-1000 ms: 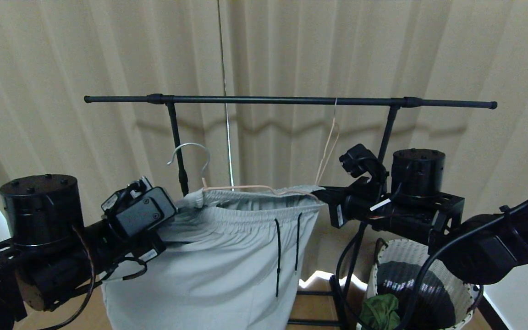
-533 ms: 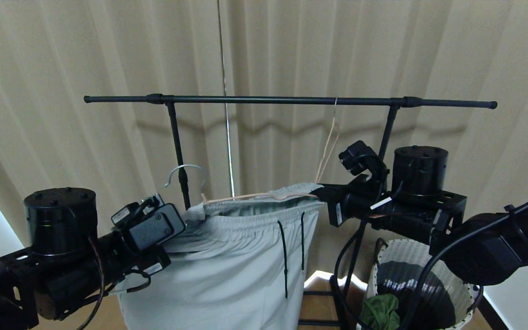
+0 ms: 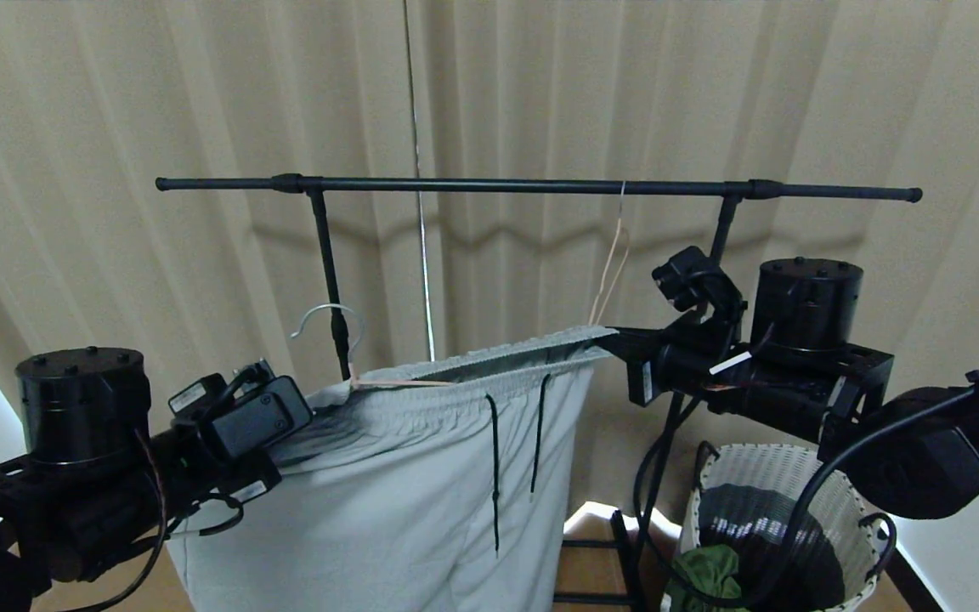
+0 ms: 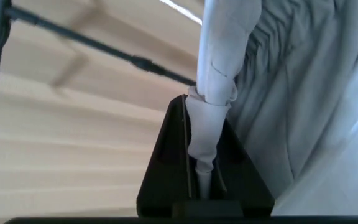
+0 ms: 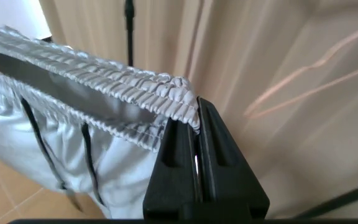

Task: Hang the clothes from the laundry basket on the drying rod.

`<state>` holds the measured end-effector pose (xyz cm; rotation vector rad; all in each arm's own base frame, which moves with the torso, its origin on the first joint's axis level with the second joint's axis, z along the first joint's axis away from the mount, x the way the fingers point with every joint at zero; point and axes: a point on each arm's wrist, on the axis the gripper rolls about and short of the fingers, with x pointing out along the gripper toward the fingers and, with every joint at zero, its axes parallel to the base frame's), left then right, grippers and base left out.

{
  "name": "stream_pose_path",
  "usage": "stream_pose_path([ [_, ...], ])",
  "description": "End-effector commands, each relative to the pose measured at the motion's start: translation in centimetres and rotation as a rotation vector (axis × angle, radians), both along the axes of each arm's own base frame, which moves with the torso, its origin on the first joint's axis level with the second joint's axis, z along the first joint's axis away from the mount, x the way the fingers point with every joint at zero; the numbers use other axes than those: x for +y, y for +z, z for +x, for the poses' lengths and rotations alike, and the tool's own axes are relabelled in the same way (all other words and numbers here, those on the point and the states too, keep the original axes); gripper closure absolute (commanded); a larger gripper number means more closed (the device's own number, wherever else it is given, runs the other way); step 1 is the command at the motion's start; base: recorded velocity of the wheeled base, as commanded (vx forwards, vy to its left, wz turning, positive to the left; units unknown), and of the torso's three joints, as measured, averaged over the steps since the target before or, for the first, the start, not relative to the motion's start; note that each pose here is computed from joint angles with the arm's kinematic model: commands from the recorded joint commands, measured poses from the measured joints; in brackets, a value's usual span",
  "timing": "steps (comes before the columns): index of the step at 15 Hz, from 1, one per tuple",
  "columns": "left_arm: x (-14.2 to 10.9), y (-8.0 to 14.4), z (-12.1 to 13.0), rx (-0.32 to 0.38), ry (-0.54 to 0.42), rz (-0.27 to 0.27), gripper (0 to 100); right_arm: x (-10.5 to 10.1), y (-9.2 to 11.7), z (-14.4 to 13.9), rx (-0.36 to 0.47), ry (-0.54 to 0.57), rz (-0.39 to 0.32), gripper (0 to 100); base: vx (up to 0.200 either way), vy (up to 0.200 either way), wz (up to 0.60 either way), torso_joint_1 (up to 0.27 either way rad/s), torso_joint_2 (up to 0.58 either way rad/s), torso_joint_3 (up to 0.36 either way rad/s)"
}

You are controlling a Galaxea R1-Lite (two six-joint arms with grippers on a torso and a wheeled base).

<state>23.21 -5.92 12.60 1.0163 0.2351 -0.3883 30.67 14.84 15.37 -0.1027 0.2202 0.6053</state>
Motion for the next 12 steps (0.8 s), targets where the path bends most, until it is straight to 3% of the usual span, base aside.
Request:
stream_pose_path([
  [1, 0.1, 0.1, 0.2, -0.004, 0.019, -0.005, 100, -0.1, -0.2, -0.6, 0.008, 0.003, -0.005, 100, 0.000, 0.000, 0.00, 0.000, 0.00, 0.000],
  [4, -0.8, 1.0, 0.8, -0.021, 0.103, -0.126, 100, 2.0, -0.3, -3.4, 0.019, 0.101, -0.011, 100, 0.000, 0.000, 0.00, 0.000, 0.00, 0.000],
  [5, -2.2, 1.3, 0.7, -0.017, 0.166, -0.250, 100, 3.4, 0.0, -5.0, 0.014, 0.167, -0.008, 100, 0.000, 0.000, 0.00, 0.000, 0.00, 0.000],
  [7, -3.7, 1.4, 0.6, -0.006, 0.201, -0.358, 100, 4.6, 0.4, -6.4, 0.003, 0.228, -0.004, 100, 0.000, 0.000, 0.00, 0.000, 0.00, 0.000],
  [12, -5.0, 2.6, 1.0, -0.028, 0.204, -0.459, 100, 7.0, -1.0, -9.1, 0.046, 0.343, -0.034, 100, 0.000, 0.000, 0.00, 0.000, 0.00, 0.000],
])
